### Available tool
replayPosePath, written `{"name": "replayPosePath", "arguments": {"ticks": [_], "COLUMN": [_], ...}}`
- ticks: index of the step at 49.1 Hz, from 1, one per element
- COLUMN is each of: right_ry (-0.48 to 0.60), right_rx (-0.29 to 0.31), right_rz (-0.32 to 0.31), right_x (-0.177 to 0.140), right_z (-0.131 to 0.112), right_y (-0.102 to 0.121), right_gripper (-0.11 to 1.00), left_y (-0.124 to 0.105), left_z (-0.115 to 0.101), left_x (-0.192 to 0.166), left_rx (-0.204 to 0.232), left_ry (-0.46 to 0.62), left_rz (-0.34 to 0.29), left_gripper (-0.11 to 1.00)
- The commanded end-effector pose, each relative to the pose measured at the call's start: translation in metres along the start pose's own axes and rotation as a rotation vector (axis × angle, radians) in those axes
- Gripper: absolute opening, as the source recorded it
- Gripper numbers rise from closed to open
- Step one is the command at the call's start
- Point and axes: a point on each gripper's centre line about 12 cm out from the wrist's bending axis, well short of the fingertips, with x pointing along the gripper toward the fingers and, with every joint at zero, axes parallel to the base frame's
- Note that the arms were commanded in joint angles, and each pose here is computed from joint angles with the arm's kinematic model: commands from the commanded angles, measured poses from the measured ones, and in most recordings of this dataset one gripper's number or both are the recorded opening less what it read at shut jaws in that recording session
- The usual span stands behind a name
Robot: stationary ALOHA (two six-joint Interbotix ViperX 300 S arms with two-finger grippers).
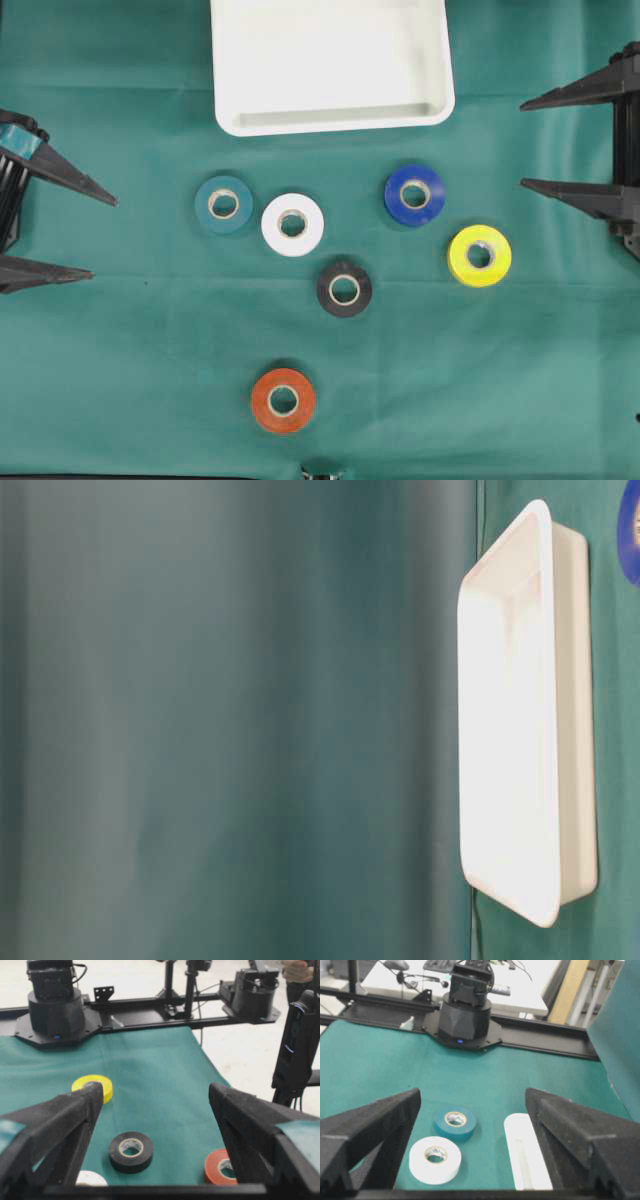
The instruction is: Pick up the tape from a random location and place it into the white case.
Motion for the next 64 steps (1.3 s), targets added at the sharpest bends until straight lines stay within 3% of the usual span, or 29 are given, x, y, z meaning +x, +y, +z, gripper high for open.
{"name": "replayPosePath", "arguments": {"ticks": [1, 17, 64], "right_ry": [-0.025, -0.015, -0.002], "right_rx": [0.002, 0.0, -0.005], "right_rz": [-0.002, -0.002, -0.001], "right_x": [0.003, 0.004, 0.007], "right_z": [0.01, 0.009, 0.006], "right_y": [0.0, 0.0, 0.0], "right_gripper": [0.92, 0.92, 0.92], "left_y": [-0.001, -0.001, -0.002], "left_z": [0.01, 0.01, 0.039], "left_x": [0.003, 0.026, 0.202], "left_rx": [0.0, 0.006, 0.048], "left_ry": [-0.026, 0.002, 0.083], "left_rz": [-0.003, -0.002, -0.003], "left_gripper": [0.99, 0.99, 0.99]}}
